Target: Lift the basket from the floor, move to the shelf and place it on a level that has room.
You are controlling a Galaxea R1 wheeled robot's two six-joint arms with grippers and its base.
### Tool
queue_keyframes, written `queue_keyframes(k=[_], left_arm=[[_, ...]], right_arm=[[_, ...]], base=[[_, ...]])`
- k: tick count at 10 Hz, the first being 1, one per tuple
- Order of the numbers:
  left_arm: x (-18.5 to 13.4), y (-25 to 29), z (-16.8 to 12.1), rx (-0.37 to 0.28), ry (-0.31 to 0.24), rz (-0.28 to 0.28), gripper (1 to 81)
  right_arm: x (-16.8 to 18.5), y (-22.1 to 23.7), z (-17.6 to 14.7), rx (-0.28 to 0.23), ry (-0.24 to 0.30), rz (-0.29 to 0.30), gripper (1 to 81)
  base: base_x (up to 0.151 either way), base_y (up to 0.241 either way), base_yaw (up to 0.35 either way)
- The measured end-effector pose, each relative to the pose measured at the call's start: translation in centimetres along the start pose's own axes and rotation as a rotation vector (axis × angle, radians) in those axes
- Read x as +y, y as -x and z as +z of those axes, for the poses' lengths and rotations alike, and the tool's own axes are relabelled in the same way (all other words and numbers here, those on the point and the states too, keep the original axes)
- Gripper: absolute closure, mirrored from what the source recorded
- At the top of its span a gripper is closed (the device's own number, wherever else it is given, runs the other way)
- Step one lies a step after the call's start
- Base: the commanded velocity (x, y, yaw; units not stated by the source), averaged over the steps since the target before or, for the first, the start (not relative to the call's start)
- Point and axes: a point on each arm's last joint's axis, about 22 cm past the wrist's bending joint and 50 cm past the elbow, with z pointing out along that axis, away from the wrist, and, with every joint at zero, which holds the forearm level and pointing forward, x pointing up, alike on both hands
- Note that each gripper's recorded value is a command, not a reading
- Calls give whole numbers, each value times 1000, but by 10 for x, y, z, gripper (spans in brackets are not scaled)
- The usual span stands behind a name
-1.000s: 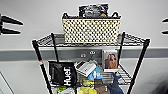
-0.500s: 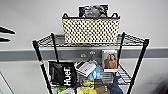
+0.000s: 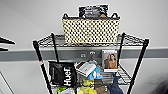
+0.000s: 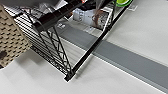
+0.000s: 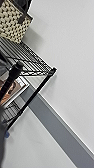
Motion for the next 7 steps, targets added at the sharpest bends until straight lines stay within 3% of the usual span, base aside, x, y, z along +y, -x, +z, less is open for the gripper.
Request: queue_keyframes(k=[5,7], left_arm=[[-68,47,35,-99,-117,-52,10],[-94,65,46,-124,-154,-70,10]], right_arm=[[93,41,40,-128,178,52,10],[115,58,60,-181,218,48,10]], base=[[0,0,0],[0,0,0]])
